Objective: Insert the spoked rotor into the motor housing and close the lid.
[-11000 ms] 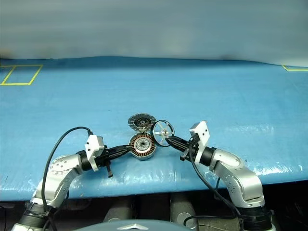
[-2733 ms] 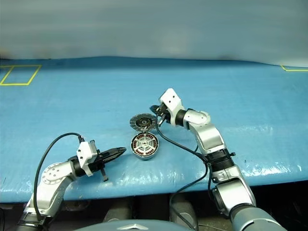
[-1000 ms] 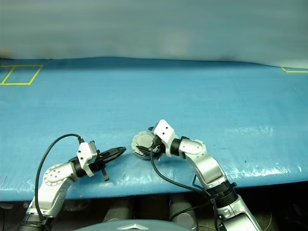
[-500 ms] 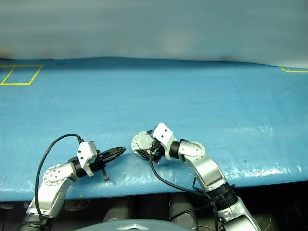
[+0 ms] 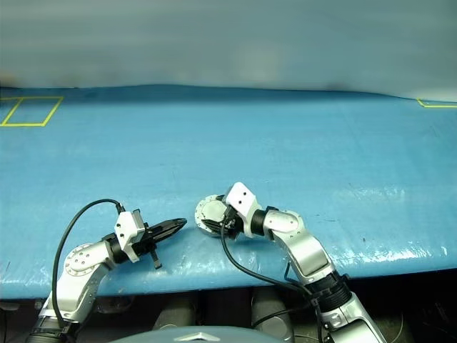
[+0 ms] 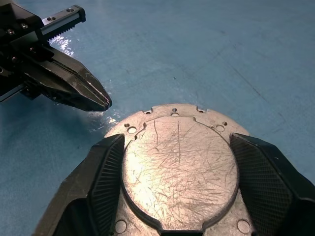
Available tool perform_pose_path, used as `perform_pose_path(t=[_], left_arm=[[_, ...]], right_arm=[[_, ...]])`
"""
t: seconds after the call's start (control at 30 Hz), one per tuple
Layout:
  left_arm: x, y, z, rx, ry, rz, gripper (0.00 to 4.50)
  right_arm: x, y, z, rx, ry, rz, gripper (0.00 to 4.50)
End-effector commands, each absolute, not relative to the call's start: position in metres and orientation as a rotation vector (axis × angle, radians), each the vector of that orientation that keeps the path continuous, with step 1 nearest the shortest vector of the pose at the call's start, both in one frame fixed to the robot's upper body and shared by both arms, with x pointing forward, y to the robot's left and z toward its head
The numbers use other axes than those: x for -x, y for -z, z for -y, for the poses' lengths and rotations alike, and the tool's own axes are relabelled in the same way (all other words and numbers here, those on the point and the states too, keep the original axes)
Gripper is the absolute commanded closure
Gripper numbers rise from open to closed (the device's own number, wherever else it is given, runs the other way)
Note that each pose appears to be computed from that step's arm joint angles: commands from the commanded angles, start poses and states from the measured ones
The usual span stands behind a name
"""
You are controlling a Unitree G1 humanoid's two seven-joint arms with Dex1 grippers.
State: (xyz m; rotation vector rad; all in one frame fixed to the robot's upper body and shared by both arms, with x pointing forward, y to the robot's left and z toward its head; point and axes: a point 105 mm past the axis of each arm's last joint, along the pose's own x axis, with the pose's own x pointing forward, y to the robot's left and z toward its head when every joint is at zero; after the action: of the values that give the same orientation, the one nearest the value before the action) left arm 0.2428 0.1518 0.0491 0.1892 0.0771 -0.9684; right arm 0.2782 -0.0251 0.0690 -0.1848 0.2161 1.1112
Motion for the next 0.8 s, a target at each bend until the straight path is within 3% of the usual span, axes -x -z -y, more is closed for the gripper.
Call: perform_pose_path(t=[0.03,0.47,0.8], left_arm=[[-0.244,-0.052,-0.153,-0.204,0.968,-0.058,4.50],[-0.244,-0.052,-0.152,-0.207,0.971,-0.061,4.50],[-0.244,-0.052,-0.151,-0.201,0.965,-0.061,4.50]], right_arm=[[-0.277,-0.076,0.020,0.182,-1.126,-0.190,1.25],[-0.284,-0.099,0.015,0.024,-1.085,-0.149,1.44],[-0.283,-0.069,0.019,0.199,-1.081,-0.229,1.44]])
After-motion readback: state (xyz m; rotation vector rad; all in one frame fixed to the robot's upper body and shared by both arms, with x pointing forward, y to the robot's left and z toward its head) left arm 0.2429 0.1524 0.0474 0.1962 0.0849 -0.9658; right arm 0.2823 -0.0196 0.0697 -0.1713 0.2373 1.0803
